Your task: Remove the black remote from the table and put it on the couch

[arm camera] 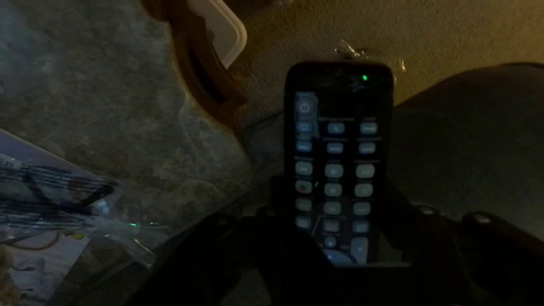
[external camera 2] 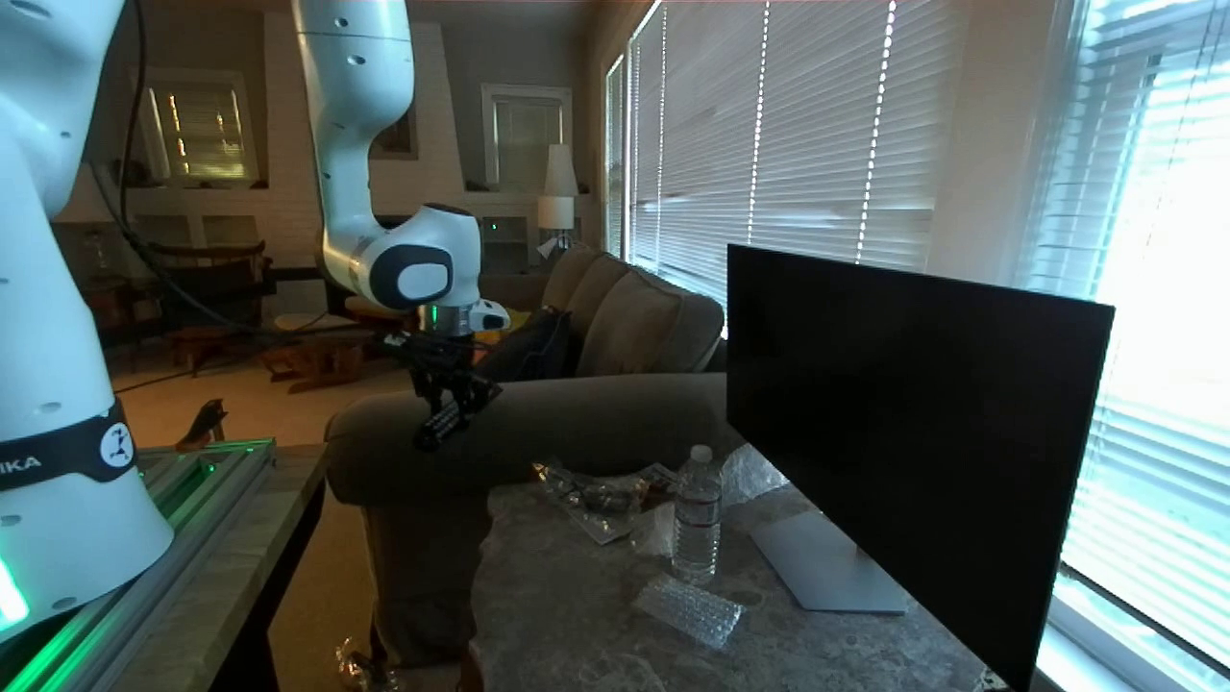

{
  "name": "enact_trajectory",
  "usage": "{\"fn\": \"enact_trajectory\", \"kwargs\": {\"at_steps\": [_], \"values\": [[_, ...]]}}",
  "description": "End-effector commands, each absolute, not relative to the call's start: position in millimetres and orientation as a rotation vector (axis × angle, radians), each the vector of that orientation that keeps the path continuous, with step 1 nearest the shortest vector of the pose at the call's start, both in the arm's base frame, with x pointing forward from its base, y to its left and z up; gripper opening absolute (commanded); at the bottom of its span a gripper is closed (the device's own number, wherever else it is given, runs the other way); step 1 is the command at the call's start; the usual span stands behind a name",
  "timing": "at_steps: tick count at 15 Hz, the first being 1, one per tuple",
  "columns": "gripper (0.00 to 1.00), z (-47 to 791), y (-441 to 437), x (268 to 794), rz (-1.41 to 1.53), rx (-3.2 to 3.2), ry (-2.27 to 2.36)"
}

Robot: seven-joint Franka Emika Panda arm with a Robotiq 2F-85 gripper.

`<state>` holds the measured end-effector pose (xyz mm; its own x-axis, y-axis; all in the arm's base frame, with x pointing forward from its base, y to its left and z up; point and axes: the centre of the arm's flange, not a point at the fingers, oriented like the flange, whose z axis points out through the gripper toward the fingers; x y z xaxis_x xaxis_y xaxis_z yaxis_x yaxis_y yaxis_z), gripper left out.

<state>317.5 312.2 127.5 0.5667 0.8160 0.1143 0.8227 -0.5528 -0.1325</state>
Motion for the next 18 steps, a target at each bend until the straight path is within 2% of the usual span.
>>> {"fn": "enact_trajectory", "kwargs": {"at_steps": [1,7,18], "values": [[0.28,126,365,298,-0.098,-2.699,-1.190],[0.28,140,418,277,-0.117,-2.837,-0.788],[0.28,138,476,270,-0.093,-2.912,-0.088]]}}
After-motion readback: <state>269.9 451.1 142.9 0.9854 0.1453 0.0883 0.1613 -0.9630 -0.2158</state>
